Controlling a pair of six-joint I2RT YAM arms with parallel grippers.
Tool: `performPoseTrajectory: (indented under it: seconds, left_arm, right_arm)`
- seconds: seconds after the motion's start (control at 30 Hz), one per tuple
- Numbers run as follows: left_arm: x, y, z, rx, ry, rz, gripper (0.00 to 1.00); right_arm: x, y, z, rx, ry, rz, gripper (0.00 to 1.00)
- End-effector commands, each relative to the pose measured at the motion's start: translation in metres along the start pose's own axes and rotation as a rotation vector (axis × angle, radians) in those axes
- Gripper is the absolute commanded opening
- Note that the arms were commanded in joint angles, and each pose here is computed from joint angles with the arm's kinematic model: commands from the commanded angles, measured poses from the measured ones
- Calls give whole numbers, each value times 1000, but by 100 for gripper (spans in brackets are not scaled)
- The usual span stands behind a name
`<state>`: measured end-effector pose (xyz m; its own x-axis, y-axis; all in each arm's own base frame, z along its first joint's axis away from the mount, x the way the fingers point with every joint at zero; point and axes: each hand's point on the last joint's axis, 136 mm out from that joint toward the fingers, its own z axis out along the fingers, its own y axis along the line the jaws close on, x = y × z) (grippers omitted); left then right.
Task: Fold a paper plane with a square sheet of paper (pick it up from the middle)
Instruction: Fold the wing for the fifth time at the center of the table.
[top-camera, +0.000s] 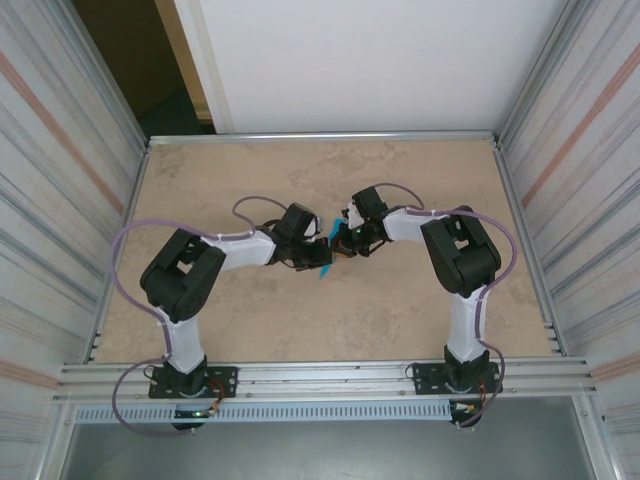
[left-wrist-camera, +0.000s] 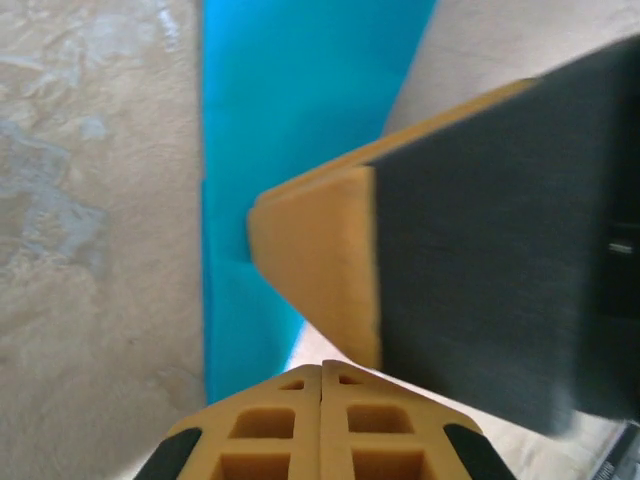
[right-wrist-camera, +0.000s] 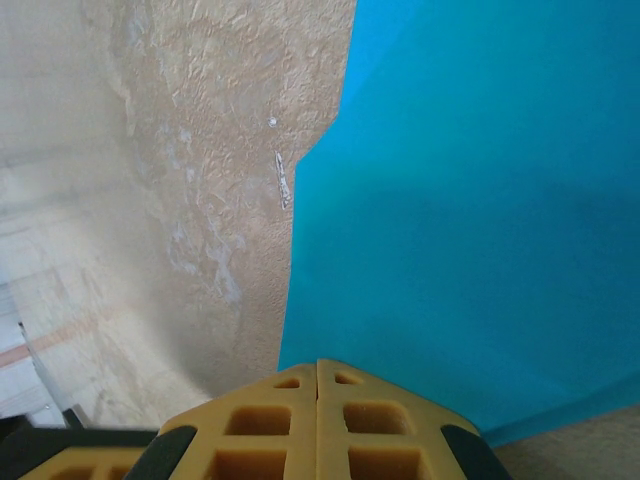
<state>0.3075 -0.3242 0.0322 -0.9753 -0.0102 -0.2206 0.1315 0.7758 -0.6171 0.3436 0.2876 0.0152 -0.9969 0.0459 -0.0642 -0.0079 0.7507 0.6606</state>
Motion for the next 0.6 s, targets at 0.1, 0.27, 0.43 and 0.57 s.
performPoseTrajectory:
  seconds: [0.1,0.27,0.43,0.57]
  left_arm:
    - [4,18,12,-52,25,-26,0]
    - [27,45,13,-131,74,-77,0]
    - [47,62,12,-160,113,-123,0]
    - [50,63,12,-159,121,-130,0]
  right_arm:
    - [14,-24,-2,66,35,66,0]
    - [2,-21,-8,35,0,22,0]
    - [-35,-25,-24,0,-69,6,0]
    - [-60,-32,-38,34,-113,-1,0]
